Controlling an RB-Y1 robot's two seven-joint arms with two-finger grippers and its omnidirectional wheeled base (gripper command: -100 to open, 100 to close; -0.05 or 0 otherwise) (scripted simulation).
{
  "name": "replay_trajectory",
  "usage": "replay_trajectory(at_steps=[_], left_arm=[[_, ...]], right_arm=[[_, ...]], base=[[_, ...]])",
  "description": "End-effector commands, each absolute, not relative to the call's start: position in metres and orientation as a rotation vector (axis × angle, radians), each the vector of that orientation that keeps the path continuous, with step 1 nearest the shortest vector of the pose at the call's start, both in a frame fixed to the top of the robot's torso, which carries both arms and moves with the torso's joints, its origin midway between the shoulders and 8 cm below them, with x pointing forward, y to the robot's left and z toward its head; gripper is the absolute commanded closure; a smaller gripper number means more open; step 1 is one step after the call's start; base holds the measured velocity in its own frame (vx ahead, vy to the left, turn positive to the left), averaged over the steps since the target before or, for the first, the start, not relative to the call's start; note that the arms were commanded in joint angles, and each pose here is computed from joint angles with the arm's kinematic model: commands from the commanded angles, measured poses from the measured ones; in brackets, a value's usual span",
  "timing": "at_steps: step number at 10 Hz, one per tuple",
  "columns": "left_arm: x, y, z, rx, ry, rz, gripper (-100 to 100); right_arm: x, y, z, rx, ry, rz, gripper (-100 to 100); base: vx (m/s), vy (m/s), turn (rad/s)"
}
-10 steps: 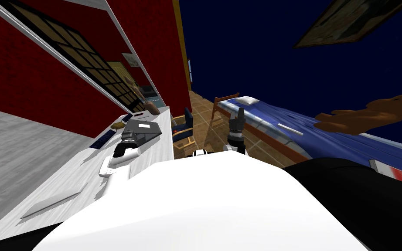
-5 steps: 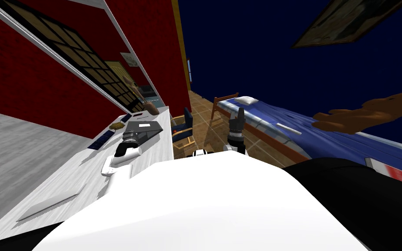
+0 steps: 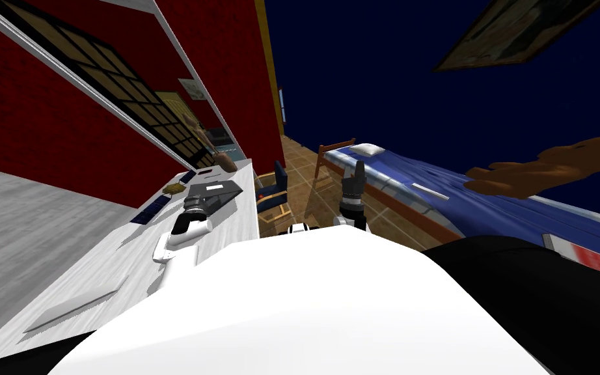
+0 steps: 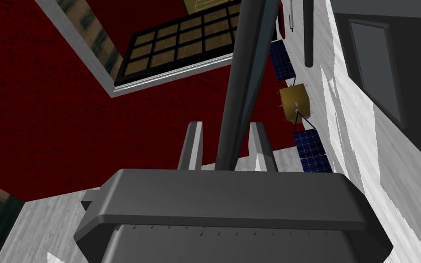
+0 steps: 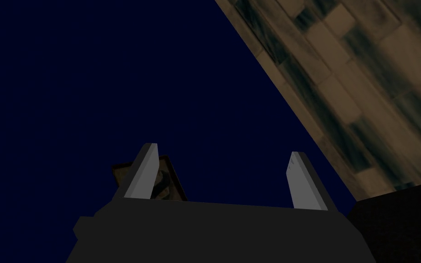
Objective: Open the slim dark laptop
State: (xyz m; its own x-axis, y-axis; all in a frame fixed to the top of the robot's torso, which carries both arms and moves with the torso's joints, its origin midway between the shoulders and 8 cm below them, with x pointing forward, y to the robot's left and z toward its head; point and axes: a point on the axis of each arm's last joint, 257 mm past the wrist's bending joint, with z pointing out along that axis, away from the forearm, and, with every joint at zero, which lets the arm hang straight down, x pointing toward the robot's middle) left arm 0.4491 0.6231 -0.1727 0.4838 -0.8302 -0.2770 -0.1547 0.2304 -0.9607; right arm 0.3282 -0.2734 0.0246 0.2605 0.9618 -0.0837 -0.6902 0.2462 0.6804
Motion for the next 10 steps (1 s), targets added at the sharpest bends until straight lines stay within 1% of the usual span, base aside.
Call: replay_trajectory(at_steps=[1,2,10], left_arm=[[0.452,0.618,-0.179,-1.325,0.954,-0.645,100],[0.45,0.624,-0.168,-1.319,0.962,-0.625,-100],[0.447,0.637,-0.125,-1.326,0.951,-0.614,-100]], right_arm=[[0.328,-0.273,0.025,0.585,0.555,1.209,0],[0.328,-0.273,0.025,0.585,0.555,1.209,0],[0.328,-0.273,0.025,0.585,0.555,1.209,0]], base=[[-0.004,0.002,-0.013],[-0.006,-0.005,-0.029],[-0.01,-0.008,-0.02]])
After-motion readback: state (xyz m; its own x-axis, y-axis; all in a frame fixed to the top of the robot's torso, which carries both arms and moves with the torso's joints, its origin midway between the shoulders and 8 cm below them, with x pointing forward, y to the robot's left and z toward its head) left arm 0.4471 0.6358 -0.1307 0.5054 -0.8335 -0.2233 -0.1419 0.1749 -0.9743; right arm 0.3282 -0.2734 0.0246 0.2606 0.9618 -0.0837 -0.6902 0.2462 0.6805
